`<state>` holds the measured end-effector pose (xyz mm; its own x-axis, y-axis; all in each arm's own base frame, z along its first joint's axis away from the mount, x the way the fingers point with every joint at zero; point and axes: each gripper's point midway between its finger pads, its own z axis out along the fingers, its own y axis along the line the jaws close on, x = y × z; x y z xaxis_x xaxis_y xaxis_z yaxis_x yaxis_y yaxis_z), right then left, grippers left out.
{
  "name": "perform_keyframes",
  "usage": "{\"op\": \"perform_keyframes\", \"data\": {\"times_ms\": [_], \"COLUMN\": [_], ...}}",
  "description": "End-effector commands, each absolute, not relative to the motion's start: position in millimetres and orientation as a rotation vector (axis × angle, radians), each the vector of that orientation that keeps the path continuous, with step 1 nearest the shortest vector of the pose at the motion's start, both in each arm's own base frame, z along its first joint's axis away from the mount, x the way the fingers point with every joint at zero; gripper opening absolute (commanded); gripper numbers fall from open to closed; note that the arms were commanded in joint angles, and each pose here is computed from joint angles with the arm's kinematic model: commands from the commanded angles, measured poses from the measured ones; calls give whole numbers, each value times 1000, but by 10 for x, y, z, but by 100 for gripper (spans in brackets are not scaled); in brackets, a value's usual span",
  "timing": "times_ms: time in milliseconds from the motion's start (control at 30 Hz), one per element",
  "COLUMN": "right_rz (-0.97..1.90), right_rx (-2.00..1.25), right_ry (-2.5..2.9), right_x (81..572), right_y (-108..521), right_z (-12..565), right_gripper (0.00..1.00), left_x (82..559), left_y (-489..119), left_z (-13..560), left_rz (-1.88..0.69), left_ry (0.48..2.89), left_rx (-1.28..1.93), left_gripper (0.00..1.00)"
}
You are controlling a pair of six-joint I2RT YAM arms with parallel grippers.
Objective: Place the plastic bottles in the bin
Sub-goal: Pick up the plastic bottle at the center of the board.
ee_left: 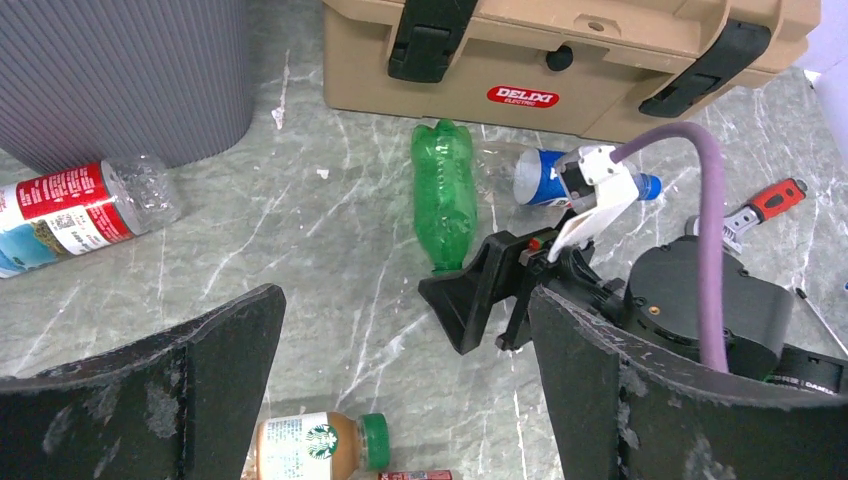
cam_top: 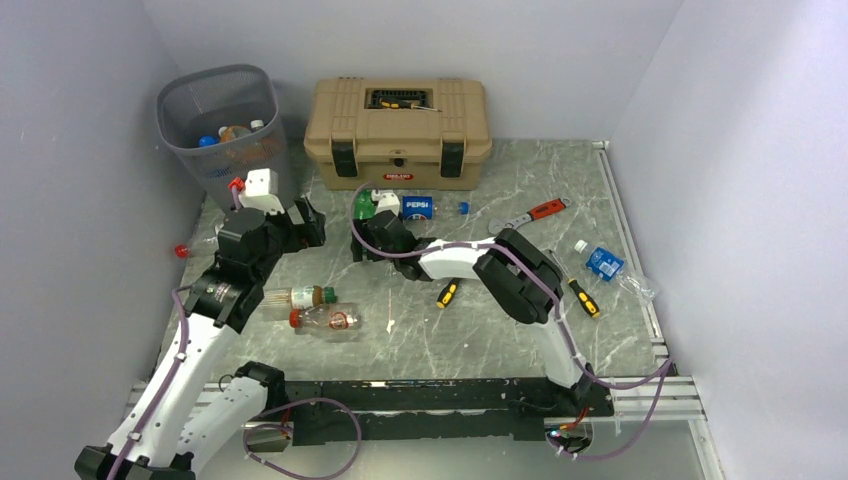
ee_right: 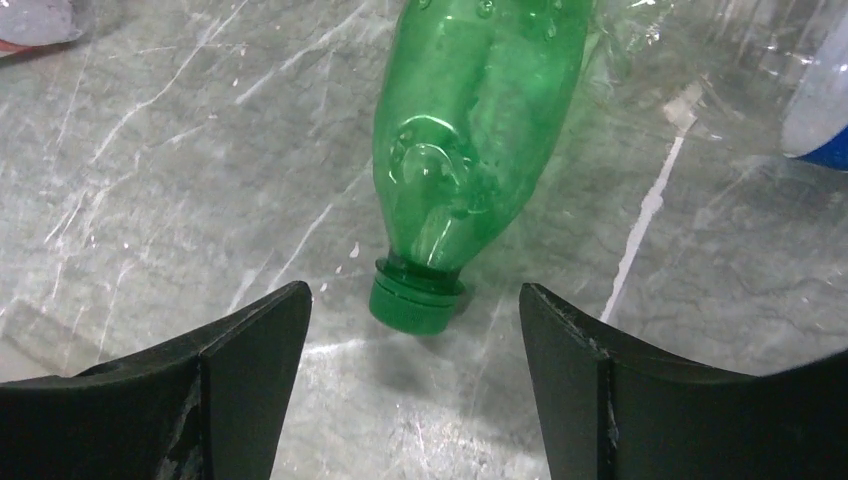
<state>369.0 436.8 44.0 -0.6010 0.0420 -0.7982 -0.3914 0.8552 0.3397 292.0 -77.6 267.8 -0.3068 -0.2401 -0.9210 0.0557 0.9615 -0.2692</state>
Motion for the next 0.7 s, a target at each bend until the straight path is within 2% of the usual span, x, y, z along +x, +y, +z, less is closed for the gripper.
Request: {"op": "perform_keyframes", "data": {"times_ms": [0,167,233,400,533,600,667], "right_rz": [599,551,534,497,530,559,590], "right_rx": [-206,-211,-214,-229,-228,-231,-251], "right_ry": [2133,2162,2168,2182,2160,2129,2108], "right_x": [3816,3846,3857,3874,3788,3701,3574], "right_y": [4417,4394,4381,4360,4293,4197,4102], "right_z": [447,281,237,111,224,413,649], "right_gripper": [77,67,60,32,16,1,0], "left_x": [2948,2939,2944,2935,2934,2930,2921], "left_y": [-788,-792,-793,-816,-783,-763,-742], "left_z": [2781,2787,2791,2806,2804,2807,2831], "left_rz": [-313,-317,-315,-332,-312,-303,-297], "left_ry": [1824,1821,1823,1816,1818,1814,1803], "left_rx": [-154,-151,-150,-144,-151,-157,-164], "left_gripper": [97,98,98,98,98,98,97]}}
